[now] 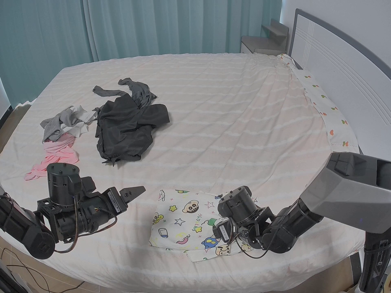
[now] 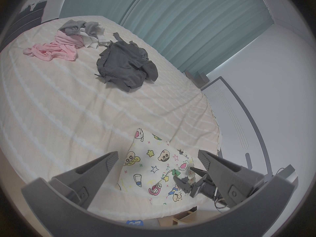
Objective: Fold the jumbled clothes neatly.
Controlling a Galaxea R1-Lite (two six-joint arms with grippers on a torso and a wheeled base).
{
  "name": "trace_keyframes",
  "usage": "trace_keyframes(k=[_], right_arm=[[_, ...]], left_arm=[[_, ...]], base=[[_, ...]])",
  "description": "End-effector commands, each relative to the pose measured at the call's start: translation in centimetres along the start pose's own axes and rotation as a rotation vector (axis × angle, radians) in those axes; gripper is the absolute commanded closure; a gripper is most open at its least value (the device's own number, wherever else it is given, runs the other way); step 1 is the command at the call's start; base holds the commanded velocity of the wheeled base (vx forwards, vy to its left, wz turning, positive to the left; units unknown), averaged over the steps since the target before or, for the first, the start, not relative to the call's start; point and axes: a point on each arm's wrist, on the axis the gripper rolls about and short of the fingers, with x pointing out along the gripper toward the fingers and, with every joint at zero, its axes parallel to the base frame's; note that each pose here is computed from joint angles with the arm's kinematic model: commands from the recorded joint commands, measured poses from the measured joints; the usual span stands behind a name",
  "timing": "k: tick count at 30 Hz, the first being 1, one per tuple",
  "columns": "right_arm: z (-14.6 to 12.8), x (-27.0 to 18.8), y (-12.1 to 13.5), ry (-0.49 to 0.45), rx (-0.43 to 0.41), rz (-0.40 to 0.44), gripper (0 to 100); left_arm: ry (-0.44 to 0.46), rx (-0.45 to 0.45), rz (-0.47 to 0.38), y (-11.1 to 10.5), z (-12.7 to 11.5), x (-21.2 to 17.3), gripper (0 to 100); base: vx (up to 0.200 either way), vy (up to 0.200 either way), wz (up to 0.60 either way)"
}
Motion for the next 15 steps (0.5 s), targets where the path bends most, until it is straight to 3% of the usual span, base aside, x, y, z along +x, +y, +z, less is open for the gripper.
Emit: trace_keyframes(k=[1,7,15], right_arm=[[-0.6,0.9,-1.5,0.034,0.018,-0.045,0],[-1.8,0.6,-3.0,0.064,0.029,-0.100,0],[-2.1,-0.8,-5.2,-0.015,0.102,-0.114,0]], left_arm=[[0.008,-0.001,0.008,0.2,-0.2,0.1,0],[0.009,-0.002,0.009,0.2,-0.2,0.1,0],[0.010,-0.002,0.010,0.2,-0.2,0.2,0]], base=[[0.000,0.000,0.00],[0.000,0.000,0.00],[0.000,0.000,0.00]])
